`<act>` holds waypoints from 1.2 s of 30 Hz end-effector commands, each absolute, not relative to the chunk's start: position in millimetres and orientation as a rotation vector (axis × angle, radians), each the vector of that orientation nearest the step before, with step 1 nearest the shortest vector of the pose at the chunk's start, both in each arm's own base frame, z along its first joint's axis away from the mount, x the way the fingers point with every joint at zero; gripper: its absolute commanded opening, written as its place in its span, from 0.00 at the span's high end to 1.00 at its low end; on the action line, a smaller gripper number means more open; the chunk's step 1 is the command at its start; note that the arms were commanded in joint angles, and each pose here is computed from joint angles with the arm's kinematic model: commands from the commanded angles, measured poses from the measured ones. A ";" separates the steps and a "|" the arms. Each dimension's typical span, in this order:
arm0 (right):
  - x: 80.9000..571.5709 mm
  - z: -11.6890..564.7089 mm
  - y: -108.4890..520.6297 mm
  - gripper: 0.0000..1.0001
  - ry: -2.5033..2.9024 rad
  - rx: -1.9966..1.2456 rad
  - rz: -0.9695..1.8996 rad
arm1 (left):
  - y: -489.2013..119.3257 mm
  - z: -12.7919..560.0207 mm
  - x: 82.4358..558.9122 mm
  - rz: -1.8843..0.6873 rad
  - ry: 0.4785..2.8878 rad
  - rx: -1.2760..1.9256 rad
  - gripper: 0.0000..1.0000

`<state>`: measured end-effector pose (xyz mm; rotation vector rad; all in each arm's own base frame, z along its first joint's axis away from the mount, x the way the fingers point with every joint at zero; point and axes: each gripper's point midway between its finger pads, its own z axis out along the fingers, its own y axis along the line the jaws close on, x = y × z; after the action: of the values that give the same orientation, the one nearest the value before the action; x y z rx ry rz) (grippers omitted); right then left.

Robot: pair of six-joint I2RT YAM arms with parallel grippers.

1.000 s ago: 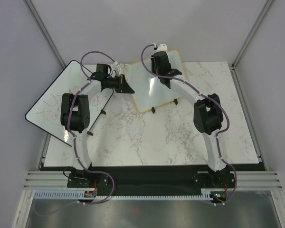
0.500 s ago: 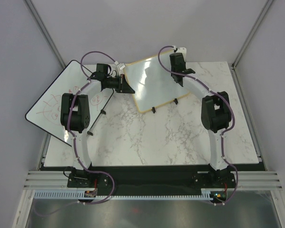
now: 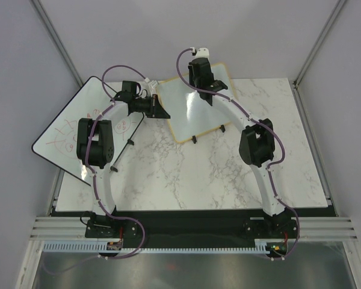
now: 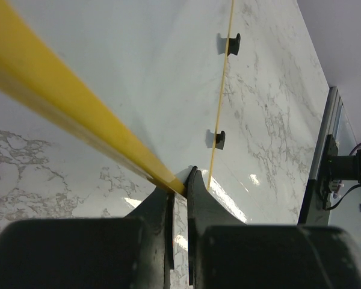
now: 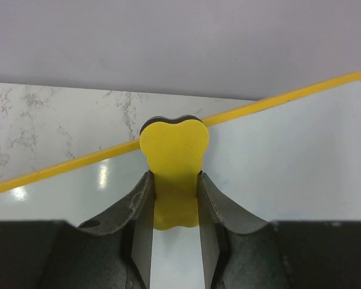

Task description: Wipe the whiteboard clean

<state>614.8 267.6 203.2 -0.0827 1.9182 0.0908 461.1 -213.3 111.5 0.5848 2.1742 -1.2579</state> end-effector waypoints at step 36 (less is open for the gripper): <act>610.1 78.0 129.1 1.00 2.323 -0.514 -0.315 | -222.2 135.0 470.7 -1.076 1.946 0.867 0.98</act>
<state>625.6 180.3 174.8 -0.4979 2.0715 -0.1303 460.2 -213.8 111.6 0.5862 2.1736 -1.2623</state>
